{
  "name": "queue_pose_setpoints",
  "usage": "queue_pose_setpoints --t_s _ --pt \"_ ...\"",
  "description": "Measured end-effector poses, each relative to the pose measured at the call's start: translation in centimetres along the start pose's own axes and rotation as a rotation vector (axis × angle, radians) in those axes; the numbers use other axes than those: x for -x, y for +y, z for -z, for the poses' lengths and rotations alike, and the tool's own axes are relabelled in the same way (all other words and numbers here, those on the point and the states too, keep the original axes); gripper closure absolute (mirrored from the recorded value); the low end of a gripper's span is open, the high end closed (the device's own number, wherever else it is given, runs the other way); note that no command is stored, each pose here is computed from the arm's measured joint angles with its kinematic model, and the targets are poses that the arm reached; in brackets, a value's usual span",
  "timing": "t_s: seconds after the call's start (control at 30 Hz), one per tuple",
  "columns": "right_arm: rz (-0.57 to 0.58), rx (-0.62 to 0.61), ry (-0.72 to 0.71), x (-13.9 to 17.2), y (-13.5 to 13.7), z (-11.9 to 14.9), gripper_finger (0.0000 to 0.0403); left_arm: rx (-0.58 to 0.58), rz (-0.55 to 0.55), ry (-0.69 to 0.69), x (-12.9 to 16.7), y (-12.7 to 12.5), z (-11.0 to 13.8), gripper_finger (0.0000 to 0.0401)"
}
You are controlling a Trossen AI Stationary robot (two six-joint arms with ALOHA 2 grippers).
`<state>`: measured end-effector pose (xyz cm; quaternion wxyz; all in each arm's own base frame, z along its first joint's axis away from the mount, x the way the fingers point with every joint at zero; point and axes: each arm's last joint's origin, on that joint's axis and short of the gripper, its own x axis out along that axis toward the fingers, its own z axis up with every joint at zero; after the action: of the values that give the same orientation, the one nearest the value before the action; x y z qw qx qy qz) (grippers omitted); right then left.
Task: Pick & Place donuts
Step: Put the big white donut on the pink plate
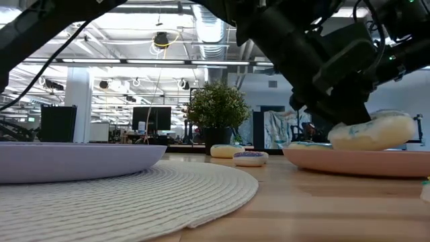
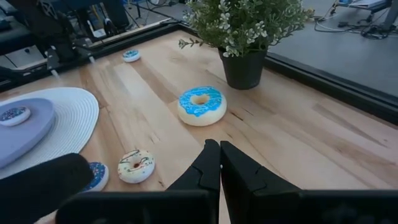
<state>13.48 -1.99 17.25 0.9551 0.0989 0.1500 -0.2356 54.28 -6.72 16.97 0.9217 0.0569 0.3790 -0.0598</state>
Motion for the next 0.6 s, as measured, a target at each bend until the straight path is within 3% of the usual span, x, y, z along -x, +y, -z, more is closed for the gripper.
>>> queue_pose_setpoints --t_s 0.6 --pt "0.0 0.0 0.0 0.0 0.0 -0.01 0.04 0.021 0.038 0.005 0.04 -0.17 0.04 0.0263"
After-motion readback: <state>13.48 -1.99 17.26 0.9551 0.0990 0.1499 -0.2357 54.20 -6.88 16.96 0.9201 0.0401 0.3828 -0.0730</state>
